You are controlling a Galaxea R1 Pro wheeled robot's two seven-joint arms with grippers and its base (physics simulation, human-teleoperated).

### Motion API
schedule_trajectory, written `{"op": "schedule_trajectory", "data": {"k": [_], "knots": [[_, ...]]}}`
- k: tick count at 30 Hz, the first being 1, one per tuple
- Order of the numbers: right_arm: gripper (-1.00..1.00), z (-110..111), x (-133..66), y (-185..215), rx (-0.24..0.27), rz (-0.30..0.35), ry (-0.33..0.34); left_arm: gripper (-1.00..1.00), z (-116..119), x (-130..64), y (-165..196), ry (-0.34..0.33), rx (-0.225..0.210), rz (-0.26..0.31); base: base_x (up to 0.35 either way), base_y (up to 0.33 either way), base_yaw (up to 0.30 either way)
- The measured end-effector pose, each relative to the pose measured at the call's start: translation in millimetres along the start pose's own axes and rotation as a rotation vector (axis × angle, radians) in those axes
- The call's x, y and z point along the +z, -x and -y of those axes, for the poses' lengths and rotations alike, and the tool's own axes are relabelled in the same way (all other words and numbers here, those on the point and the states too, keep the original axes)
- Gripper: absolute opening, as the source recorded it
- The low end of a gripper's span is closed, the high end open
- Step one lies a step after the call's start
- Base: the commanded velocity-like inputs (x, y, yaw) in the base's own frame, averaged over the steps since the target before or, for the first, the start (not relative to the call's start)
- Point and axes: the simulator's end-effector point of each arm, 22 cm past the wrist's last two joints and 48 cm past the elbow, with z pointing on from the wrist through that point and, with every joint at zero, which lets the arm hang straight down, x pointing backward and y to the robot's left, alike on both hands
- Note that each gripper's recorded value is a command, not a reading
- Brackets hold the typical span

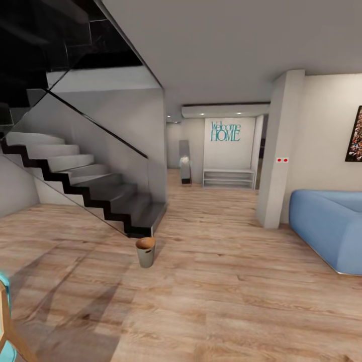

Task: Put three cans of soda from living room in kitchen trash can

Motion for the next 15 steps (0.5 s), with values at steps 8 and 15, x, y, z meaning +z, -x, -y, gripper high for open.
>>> {"op": "schedule_trajectory", "data": {"k": [8,15], "knots": [[1.0,0.2,0.0,0.1,0.0,0.0,0.0,1.0,0.0,0.0,0.1,0.0,0.0,0.0,0.338,0.0,0.0],[1.0,-0.1,0.0,0.1,0.0,0.0,0.0,1.0,-0.7,0.0,0.0,0.001,-0.001,0.001,0.337,0.0,0.0]]}}
